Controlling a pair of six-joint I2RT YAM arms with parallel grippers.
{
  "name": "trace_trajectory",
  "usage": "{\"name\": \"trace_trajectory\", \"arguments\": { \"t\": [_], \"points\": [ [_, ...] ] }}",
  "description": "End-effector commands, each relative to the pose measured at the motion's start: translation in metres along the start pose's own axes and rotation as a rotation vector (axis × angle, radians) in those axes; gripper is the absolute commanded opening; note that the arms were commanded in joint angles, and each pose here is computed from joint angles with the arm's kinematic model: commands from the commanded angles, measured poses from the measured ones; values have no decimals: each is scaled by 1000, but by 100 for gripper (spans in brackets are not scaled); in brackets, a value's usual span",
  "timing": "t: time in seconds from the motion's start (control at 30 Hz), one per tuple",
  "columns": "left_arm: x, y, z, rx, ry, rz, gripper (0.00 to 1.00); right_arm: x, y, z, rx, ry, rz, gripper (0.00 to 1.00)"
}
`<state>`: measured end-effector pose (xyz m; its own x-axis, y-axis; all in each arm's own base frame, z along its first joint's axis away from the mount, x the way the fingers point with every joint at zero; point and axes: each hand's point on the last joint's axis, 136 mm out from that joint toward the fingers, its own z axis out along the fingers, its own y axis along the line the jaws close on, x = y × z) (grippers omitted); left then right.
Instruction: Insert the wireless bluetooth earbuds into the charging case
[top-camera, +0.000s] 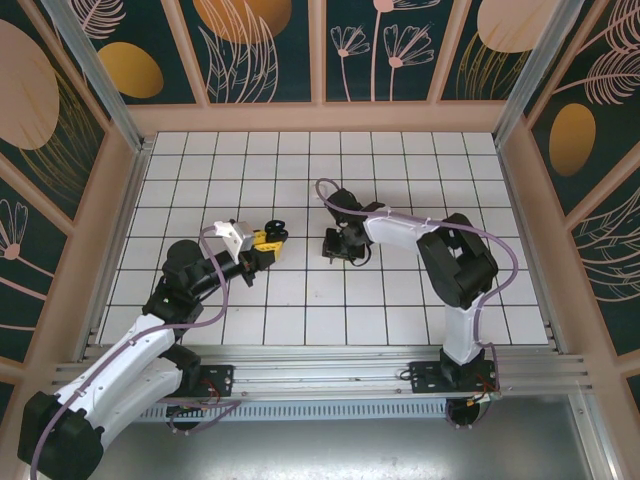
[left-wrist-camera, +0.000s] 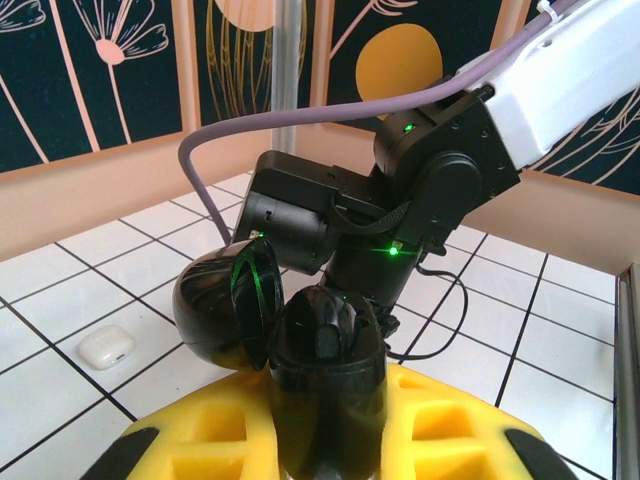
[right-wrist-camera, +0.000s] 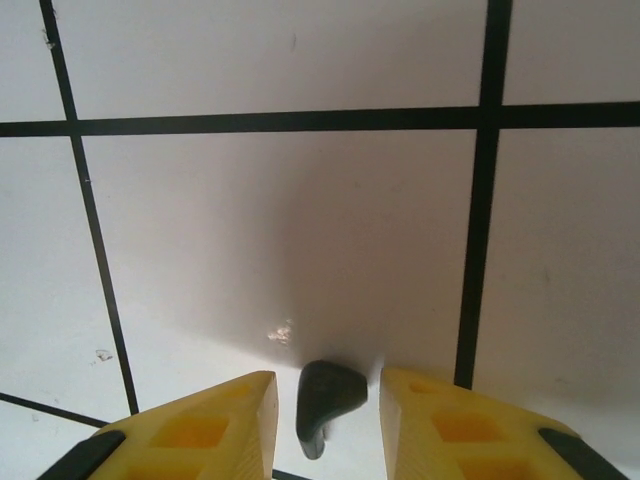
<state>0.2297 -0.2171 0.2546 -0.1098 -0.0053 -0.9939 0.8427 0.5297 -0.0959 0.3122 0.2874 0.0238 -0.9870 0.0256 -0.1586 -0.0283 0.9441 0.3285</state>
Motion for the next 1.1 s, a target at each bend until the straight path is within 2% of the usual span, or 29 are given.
{"name": "trace_trajectory", "arguments": {
  "t": [0.0,0.63,0.93,1.07],
  "points": [
    [-1,-2,-2,5,-6,16,11,3,-2,2,49,14,-16,32],
    [-1,-2,-2,3,-4,20,11,-1,5,9,74,28,-38,21],
    [-1,-2,-1,4,-2,19,10,-4,7,-1,80,8,-42,16],
    [0,-1,0,7,2,16,10,-11,9,-14,77,-40,-35,14]
  ]
}}
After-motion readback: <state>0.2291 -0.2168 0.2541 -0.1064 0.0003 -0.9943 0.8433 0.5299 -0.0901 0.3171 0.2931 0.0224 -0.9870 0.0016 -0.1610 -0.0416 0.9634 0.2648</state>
